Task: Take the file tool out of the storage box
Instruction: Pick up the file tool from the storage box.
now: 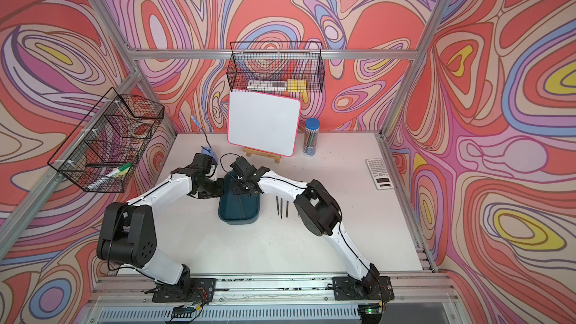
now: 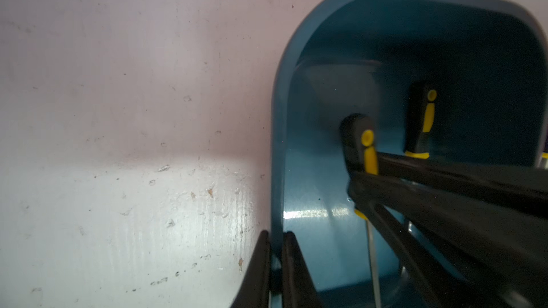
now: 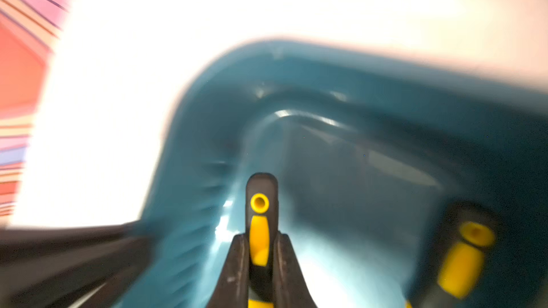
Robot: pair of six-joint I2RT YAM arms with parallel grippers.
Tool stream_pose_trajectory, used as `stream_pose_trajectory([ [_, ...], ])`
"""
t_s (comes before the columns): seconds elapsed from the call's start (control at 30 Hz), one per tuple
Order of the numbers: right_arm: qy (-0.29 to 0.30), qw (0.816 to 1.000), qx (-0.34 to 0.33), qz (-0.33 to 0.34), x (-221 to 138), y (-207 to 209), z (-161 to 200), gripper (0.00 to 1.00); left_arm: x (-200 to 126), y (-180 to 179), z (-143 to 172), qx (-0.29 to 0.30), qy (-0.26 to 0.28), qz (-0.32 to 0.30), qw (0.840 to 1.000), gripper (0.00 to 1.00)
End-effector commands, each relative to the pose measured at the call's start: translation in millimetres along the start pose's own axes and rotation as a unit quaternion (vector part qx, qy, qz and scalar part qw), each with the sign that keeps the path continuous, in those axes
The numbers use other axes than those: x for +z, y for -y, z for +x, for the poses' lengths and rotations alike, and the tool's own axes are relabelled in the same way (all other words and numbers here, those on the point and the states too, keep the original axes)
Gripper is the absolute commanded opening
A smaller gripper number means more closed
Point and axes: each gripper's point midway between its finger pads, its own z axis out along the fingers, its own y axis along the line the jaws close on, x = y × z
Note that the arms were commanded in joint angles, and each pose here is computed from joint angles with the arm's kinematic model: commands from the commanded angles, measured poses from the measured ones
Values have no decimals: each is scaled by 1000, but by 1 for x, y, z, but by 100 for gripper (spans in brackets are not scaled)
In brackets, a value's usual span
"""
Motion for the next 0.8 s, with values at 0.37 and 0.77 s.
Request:
stream_pose_trajectory([
  [0.37, 126, 988, 74, 59, -104, 88, -44, 6, -11, -9, -3, 33, -6, -38, 999, 0],
  [0.77, 62, 990, 87, 95, -55, 121, 0, 5, -13, -12, -2, 40, -9, -47, 998, 0],
])
